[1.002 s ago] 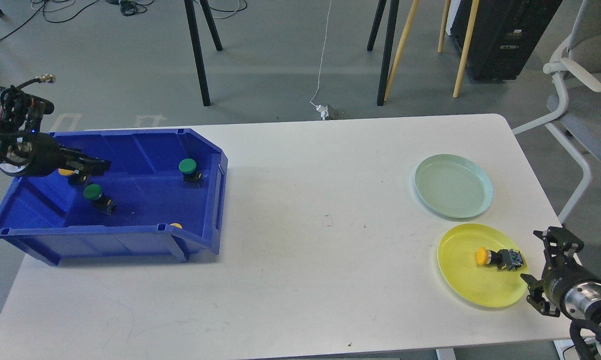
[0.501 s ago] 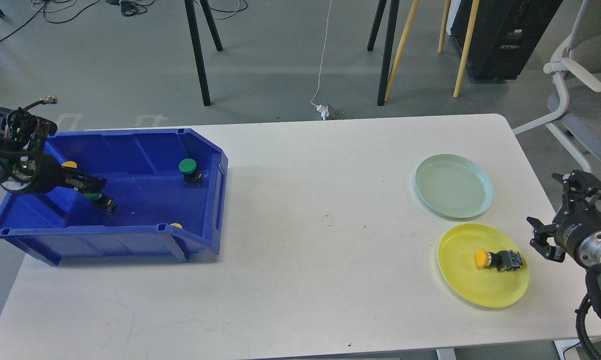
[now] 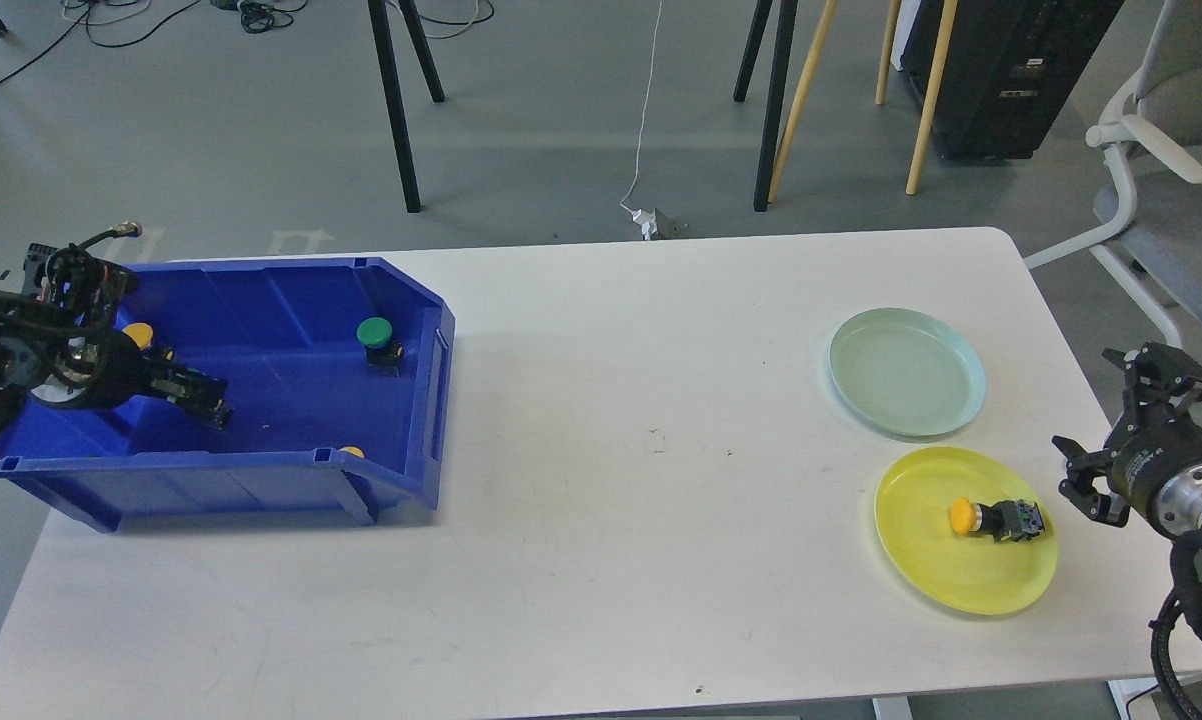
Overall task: Pass button and place on color plate
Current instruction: 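Grasp a green button inside the blue bin with the left gripper, then lift the green button out of the bin toward the right gripper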
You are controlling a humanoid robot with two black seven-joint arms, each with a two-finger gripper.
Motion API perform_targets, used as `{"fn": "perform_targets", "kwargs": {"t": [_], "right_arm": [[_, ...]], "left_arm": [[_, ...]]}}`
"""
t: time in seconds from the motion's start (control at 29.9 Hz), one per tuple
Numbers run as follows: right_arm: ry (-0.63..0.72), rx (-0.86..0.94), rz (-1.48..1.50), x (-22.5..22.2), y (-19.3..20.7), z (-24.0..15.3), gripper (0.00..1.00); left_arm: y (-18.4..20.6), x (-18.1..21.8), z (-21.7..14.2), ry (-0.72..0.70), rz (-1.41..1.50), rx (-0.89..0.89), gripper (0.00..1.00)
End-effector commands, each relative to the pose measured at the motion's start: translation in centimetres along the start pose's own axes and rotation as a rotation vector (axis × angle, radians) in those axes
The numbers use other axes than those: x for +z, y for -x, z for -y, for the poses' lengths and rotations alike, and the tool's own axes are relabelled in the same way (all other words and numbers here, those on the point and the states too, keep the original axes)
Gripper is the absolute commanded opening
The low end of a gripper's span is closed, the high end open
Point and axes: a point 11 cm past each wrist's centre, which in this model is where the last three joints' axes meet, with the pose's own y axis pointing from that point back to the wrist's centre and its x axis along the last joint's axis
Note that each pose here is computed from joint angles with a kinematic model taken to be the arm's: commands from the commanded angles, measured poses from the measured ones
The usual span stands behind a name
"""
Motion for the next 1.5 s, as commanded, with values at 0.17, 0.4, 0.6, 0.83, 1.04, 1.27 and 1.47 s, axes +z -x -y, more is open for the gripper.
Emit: {"fn": "perform_targets", "kwargs": {"t": [0.17, 0.4, 0.6, 0.83, 1.04, 1.27, 1.47], "right_arm": [[0.006, 0.001, 0.0, 0.3, -0.1, -0.1, 0.98], [0.007, 0.001, 0.001, 0.4, -0.1, -0.1, 0.98], [0.013, -0.001, 0.004, 0.6, 0.0, -0.1, 0.98], [0.015, 0.002, 0.004, 0.8, 0.0, -0.1, 0.98], [0.016, 0.004, 0.003, 0.8, -0.1, -0.1, 0.98], [0.013, 0.0, 0.003, 0.7, 0.0, -0.1, 0.98], [-0.01, -0.036, -0.011, 0.1, 0.6, 0.1, 0.98]], "left_arm": [[0.2, 0.5, 0.5, 0.008, 0.006, 0.0, 0.73], [0.5, 0.5, 0.6, 0.007, 0.007, -0.01, 0.62], [0.3, 0.6, 0.6, 0.009, 0.013, 0.01, 0.5], [0.2, 0.4, 0.6, 0.003, 0.022, 0.023, 0.19], [0.1, 0.2, 0.4, 0.002, 0.02, 0.033, 0.09], [-0.8, 0.8, -0.7, 0.051, 0.002, 0.041, 0.06], [-5.0, 4.2, -6.0, 0.264, -0.08, 0.117, 0.06]]}}
